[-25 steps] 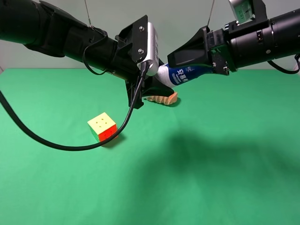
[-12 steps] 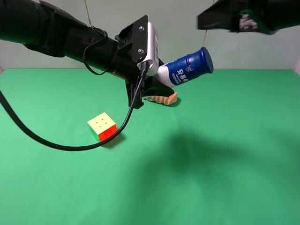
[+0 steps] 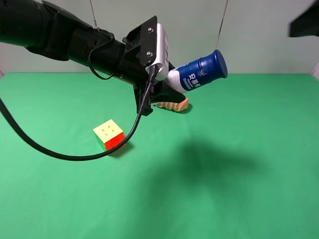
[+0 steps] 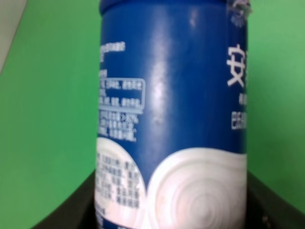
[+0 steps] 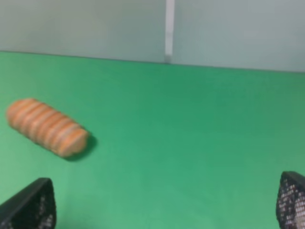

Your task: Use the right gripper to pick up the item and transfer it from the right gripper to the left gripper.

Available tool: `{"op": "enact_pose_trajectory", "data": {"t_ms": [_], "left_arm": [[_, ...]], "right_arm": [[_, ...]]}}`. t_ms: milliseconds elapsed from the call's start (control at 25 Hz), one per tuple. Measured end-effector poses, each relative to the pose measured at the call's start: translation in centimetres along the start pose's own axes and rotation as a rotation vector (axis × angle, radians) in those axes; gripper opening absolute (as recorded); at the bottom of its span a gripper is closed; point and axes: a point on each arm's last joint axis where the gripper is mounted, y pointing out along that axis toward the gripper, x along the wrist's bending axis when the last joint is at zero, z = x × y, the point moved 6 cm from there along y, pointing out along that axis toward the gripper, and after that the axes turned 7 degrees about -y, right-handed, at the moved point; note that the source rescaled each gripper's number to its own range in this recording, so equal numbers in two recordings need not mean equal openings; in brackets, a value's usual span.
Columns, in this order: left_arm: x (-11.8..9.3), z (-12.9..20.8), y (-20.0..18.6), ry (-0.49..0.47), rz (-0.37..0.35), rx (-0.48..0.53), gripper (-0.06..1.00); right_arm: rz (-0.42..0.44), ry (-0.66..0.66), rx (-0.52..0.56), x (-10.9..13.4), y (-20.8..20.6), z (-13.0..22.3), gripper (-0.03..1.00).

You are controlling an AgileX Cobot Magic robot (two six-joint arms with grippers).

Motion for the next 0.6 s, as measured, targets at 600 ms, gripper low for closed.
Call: {"op": "enact_pose_trajectory", "data": {"t_ms": [600], "left_arm": [[0.5,-1.0,0.0,-0.119,-0.033,-0.065,0.06]], "right_arm": [[0.031,0.043,-0.139,0.1,-7.5,9.2,1.00]]}}
